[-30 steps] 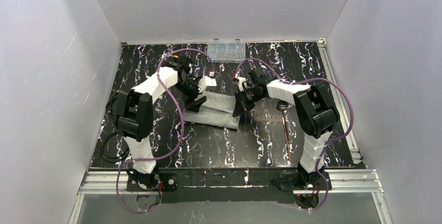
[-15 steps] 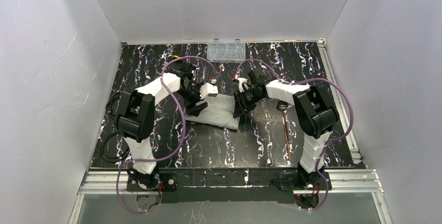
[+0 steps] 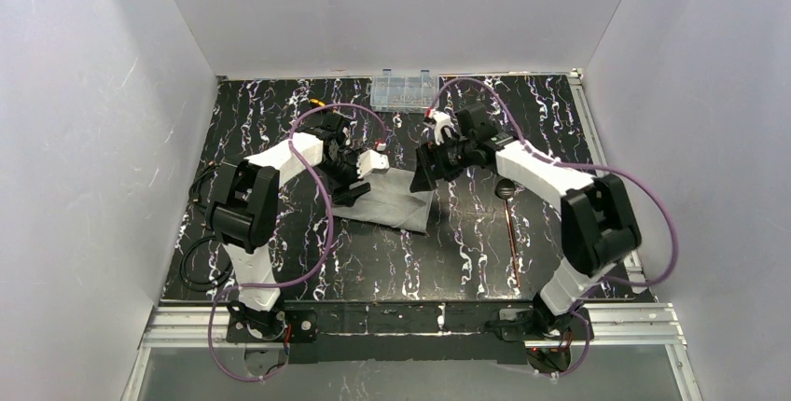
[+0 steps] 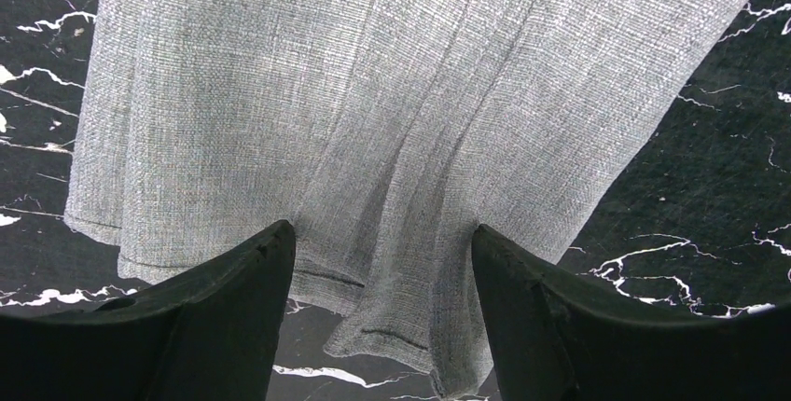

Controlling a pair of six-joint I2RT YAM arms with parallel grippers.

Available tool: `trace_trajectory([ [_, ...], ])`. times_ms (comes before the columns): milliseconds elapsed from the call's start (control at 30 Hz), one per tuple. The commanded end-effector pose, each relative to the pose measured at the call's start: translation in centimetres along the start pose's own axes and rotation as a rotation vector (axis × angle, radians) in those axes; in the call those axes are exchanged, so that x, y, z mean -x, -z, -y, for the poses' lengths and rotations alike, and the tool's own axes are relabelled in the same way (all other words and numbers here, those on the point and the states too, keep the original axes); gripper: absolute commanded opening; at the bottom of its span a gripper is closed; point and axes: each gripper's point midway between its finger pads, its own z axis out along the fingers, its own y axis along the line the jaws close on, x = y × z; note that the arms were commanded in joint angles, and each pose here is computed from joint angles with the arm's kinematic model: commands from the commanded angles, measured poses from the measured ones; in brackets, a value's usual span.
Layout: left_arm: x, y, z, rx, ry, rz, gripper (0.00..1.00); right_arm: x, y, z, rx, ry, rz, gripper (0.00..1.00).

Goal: Fold the napkin into a case and place the utensils inside
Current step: Fold the lower triangle-folded napkin at the center of the board, then smooth out the 2/3-rectangle-folded napkin at the center of the board.

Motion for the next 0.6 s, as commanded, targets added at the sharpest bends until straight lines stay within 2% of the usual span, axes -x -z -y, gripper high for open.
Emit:
trace_trajectory([
  [0, -0.4, -0.3, 0.4, -0.01, 0.028, -0.006, 0.67, -0.3, 1.8, -3.1, 0.109, 0.03, 0.087, 0.93],
  [200, -0.5, -0.3, 0.2, -0.009, 0.084, 0.008, 0.65, -4.2, 0.0, -5.8, 0.214, 0.017, 0.068, 0.82],
  [333, -0.3, -0.2, -0.2, 0.006, 0.106, 0.016, 0.64, -5.9, -1.4, -5.5, 0.237, -0.016, 0.024, 0.56],
  [433, 0.1, 0.0, -0.6, 0.026, 0.12, 0.031, 0.61, -6.4, -2.5, -5.0, 0.255, -0.03, -0.004, 0.26],
  [500, 0.3, 0.2, -0.9, 0.049, 0.127, 0.043, 0.58, -6.3, -3.2, -4.3, 0.251, -0.039, -0.016, 0.18],
  [567, 0.7, 0.5, -1.1, 0.068, 0.127, 0.059, 0.54, -6.1, -3.7, -3.8, 0.247, -0.055, -0.022, 0.15],
])
